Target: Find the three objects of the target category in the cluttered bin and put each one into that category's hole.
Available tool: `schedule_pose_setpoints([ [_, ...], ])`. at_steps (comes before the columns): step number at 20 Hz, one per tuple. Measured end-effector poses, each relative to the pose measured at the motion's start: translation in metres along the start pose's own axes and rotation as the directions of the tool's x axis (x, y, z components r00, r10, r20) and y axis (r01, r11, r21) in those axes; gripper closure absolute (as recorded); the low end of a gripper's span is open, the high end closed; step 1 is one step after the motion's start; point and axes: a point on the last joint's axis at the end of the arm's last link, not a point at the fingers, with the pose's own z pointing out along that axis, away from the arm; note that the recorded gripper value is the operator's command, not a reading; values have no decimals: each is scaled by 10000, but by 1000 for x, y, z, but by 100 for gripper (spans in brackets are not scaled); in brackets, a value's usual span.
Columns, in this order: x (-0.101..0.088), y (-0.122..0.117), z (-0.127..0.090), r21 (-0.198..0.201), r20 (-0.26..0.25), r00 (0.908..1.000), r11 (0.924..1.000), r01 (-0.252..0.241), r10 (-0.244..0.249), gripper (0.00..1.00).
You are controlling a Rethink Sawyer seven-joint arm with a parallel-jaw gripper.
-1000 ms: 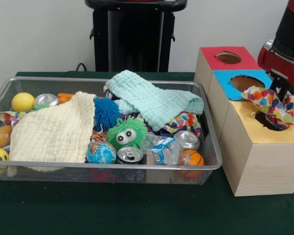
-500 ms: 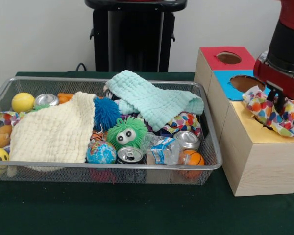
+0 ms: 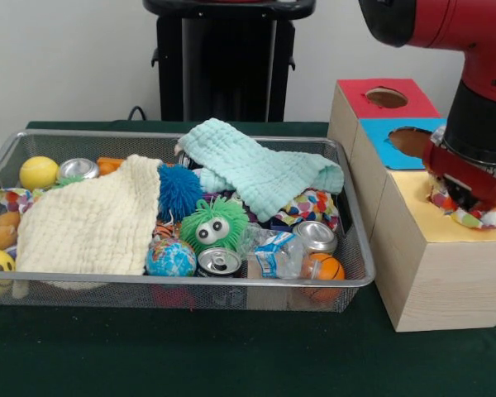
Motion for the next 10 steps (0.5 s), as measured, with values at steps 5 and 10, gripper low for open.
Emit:
schedule_pose_setpoints([
  [5,-2,2,9,-242,256,9997,9997,11,-5,100],
  [10,-4,2,15,-543,538,9985,9985,-19,48,100],
])
